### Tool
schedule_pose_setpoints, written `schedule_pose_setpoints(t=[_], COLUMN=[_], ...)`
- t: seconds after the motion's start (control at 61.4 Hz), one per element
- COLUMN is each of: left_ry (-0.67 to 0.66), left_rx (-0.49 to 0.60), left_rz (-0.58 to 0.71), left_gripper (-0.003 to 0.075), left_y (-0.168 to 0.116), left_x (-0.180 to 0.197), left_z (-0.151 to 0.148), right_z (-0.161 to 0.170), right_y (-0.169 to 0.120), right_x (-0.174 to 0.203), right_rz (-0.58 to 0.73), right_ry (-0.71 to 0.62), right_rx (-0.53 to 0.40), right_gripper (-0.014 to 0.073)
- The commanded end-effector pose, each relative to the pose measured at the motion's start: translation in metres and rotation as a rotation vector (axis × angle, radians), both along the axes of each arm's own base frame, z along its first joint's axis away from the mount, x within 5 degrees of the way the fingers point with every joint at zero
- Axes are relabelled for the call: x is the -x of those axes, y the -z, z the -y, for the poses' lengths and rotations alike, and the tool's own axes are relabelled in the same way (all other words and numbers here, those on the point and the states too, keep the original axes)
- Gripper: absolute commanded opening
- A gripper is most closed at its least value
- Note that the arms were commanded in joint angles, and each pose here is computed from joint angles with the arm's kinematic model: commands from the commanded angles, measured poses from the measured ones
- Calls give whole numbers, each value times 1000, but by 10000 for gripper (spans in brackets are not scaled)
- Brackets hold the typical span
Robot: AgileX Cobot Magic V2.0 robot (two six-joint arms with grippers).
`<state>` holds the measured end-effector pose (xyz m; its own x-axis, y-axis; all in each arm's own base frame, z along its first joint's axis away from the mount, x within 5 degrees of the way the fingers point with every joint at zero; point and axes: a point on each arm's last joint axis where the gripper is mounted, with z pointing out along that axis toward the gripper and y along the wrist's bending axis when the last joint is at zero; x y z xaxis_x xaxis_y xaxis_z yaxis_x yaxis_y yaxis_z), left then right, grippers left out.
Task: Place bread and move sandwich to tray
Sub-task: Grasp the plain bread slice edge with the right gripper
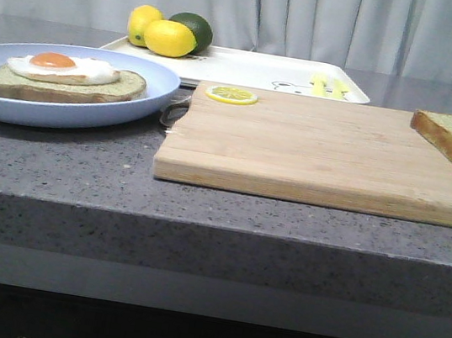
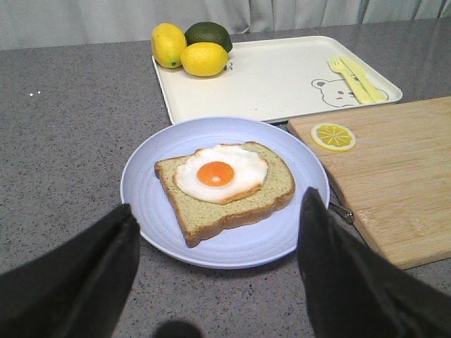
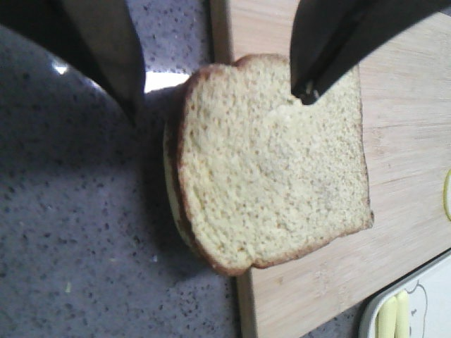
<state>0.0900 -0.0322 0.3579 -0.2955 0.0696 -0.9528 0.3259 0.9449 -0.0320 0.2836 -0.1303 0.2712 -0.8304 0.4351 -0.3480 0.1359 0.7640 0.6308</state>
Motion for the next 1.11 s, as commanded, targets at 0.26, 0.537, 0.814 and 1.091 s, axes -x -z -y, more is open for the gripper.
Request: schedule_pose_setpoints(t=[0.26,0.537,0.814,1.091], left_ry=[9,9,9,8], left_rx=[29,29,28,25], left_rz=[85,85,85,86], left_gripper=[474,474,474,474], left_y=[-14,-14,-14,-14], left_x=[-2,-2,-2,-2], left_z=[2,2,1,1], right_z=[8,2,-3,-6], right_y=[5,25,29,23], right_x=[-23,-32,-34,-34], right_rz=[163,128,130,165], right_ry=[-6,-73,-120,-139], right_rx=[-70,-164,-239,-291], right_gripper=[468,403,272,67])
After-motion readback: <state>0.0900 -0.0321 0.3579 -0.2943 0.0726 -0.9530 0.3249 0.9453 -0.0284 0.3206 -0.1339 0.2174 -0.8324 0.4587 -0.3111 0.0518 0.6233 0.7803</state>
